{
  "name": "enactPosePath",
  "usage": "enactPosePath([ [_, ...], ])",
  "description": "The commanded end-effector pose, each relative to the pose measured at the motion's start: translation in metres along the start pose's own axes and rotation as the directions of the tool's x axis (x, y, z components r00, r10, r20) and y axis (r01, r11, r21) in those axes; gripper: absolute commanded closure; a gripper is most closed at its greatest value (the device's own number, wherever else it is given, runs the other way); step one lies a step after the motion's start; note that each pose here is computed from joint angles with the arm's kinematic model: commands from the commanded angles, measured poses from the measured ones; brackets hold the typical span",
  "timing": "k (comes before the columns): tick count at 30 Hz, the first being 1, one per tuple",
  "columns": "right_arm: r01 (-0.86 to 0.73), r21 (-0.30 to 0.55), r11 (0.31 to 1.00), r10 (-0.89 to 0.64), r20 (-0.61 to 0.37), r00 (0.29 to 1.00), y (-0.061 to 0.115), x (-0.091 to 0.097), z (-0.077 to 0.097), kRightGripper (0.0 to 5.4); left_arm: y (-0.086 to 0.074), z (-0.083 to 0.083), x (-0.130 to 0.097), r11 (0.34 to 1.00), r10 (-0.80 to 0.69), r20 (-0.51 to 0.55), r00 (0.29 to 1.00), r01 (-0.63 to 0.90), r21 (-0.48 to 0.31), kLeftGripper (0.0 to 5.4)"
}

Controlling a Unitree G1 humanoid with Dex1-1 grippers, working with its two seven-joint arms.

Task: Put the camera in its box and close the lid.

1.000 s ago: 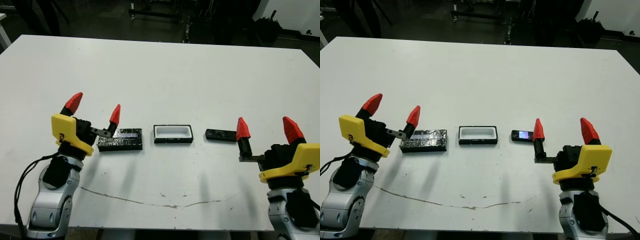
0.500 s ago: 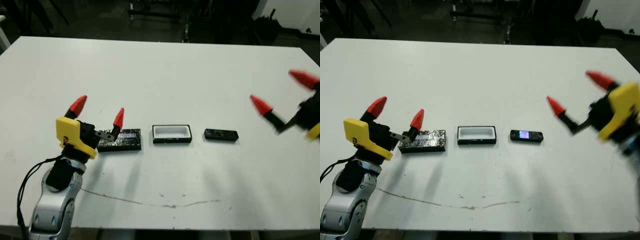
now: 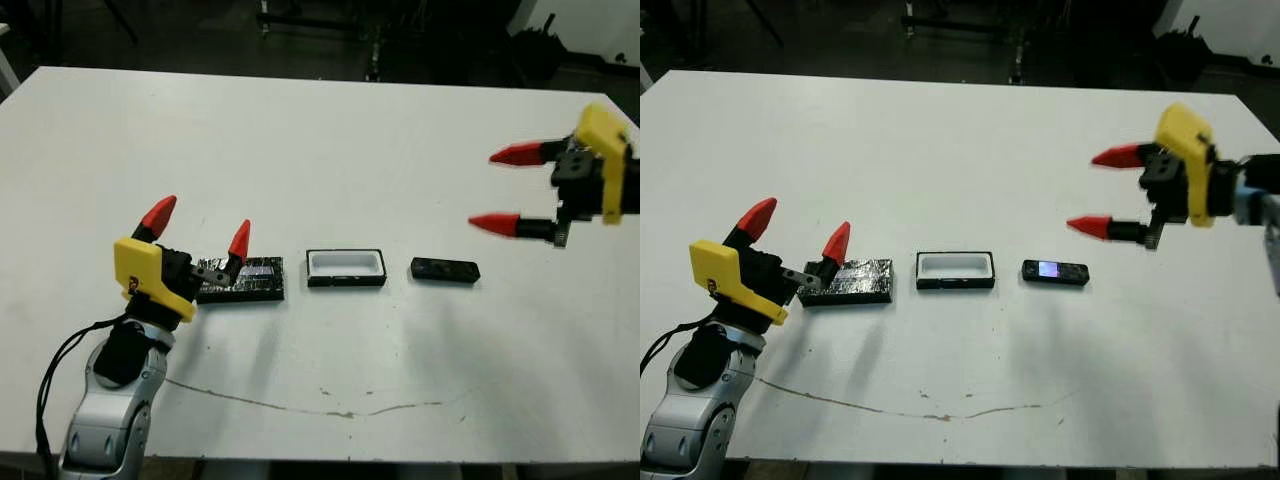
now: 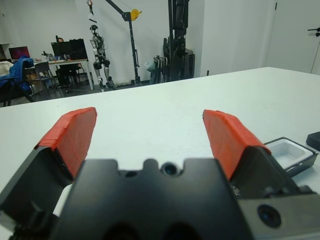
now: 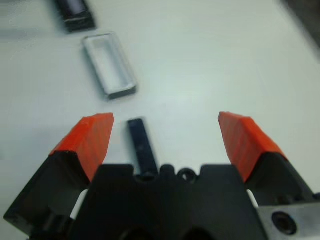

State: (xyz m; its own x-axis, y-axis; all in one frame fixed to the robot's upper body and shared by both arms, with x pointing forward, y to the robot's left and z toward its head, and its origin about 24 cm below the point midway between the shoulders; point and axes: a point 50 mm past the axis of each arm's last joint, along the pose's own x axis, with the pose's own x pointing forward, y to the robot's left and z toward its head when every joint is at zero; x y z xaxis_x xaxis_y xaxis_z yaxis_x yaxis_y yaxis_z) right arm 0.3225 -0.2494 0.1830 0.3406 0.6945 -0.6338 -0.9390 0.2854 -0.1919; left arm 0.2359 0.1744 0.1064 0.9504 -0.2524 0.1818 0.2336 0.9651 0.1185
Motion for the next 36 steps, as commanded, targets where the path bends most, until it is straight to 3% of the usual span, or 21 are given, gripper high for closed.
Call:
enactPosePath([
  [1,-0.094,-0.056,0.994,0.09,-0.069,0.994,-0.002,0.009,0.001,0.0,-0.001,-0.003,-0.002,1.0,-0.001,-0.013,1.0,0.001,0.008,0.01],
  [6,-0.17,-0.058,0.984,0.16,-0.151,0.976,-0.001,0.028,-0.006,0.0,-0.004,-0.004,-0.003,1.0,-0.004,-0.014,1.0,0.004,-0.001,0.01],
  [11,-0.208,-0.03,0.978,0.2,-0.174,0.964,-0.001,0.044,-0.016,0.0,-0.005,-0.005,-0.003,1.0,-0.015,-0.013,1.0,0.015,-0.011,0.01],
  [14,-0.228,-0.055,0.972,0.215,-0.174,0.961,0.0,0.052,-0.017,0.0,-0.006,-0.005,-0.003,1.0,-0.018,-0.009,1.0,0.018,-0.003,0.01],
  [15,-0.219,-0.084,0.972,0.202,-0.176,0.963,0.0,0.054,-0.017,0.0,-0.006,-0.005,-0.003,1.0,-0.018,-0.009,1.0,0.018,-0.004,0.01],
  [24,-0.226,-0.075,0.971,0.205,-0.225,0.953,0.003,0.07,-0.028,0.0,-0.005,-0.005,-0.003,1.0,-0.016,-0.008,1.0,0.016,-0.003,0.01],
  [31,-0.244,-0.019,0.97,0.23,-0.277,0.933,0.004,0.078,-0.034,0.0,-0.005,-0.004,-0.002,1.0,-0.016,-0.009,1.0,0.016,0.005,0.01],
  [36,-0.225,0.023,0.974,0.223,-0.263,0.939,0.007,0.081,-0.042,0.0,-0.005,-0.003,-0.001,1.0,-0.018,-0.004,1.0,0.018,0.011,0.01],
])
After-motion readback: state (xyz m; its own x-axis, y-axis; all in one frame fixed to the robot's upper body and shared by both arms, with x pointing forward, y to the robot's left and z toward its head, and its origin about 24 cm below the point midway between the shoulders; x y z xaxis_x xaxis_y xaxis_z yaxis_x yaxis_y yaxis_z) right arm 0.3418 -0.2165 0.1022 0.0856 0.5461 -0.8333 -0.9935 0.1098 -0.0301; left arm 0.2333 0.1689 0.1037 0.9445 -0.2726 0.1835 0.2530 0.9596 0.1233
